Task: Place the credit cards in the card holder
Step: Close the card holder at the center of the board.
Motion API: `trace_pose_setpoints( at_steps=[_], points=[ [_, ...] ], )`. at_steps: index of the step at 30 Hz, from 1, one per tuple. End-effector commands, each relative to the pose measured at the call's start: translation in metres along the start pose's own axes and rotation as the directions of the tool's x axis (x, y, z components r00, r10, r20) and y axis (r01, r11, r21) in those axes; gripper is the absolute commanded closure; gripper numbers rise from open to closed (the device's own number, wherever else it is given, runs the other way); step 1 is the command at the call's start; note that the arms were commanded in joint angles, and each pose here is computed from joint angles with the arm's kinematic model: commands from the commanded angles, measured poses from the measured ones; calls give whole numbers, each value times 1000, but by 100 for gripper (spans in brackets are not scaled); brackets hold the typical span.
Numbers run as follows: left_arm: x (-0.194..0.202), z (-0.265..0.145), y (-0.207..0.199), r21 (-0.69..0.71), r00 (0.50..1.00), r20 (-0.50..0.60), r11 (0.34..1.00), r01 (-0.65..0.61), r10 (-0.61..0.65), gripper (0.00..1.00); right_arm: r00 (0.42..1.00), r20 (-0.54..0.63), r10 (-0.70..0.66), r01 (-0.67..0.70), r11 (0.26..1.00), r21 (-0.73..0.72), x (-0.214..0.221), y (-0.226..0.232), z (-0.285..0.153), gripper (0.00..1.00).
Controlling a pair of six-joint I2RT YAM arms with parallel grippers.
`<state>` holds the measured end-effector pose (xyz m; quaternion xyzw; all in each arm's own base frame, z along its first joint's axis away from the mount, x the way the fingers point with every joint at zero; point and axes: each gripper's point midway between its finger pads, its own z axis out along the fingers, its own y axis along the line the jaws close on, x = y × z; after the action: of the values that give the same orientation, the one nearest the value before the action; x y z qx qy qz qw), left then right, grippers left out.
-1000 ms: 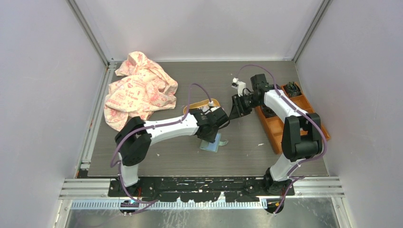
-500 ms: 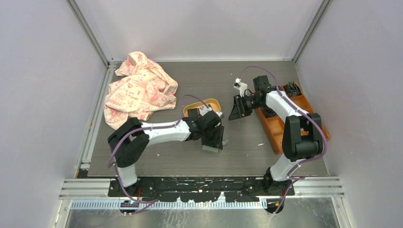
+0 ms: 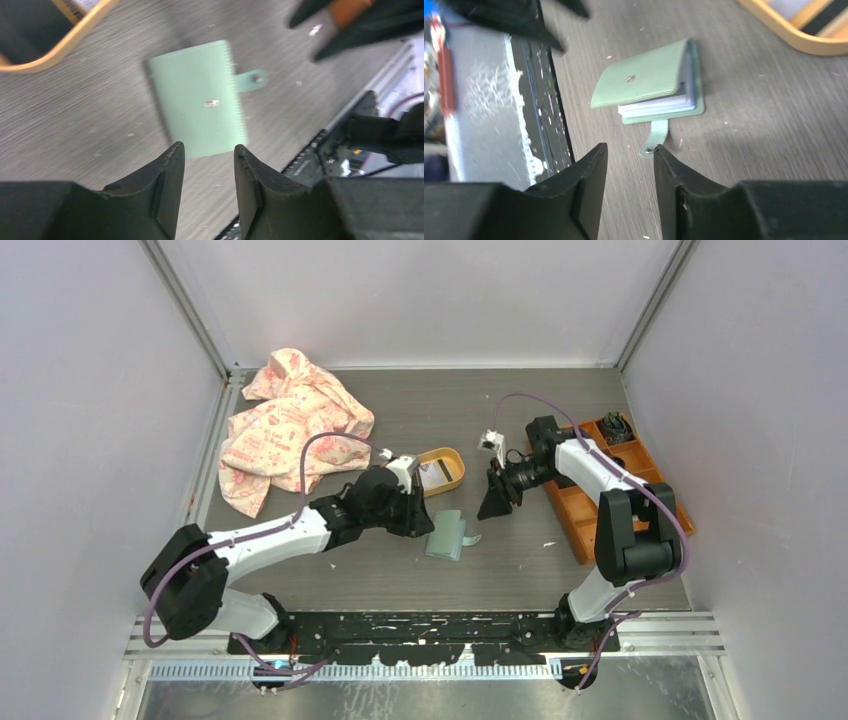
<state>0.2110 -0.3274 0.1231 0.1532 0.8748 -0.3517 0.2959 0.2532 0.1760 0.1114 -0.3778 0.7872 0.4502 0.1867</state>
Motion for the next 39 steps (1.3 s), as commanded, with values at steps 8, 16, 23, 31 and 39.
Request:
trace_pose_setpoints(
  at_steps=[8,16,23,31,39],
  points=[
    [17,41,39,-2,989,-96,994,111,-110,59,911,-196,-362,362,932,-37,37,13,1,50],
    [46,53,26,29,969,-175,982,184,-176,64,925,-244,-290,323,940,106,21,-7,-10,66],
    [60,84,-18,104,967,-210,980,168,-144,64,919,-122,-374,393,893,221,-6,5,-41,49],
    [40,118,-78,245,981,-177,961,128,-86,62,914,147,-379,308,881,359,-31,14,-73,1],
    [10,66,-79,296,997,67,953,-66,48,61,978,123,-168,148,977,155,-13,11,-64,7]
  ],
)
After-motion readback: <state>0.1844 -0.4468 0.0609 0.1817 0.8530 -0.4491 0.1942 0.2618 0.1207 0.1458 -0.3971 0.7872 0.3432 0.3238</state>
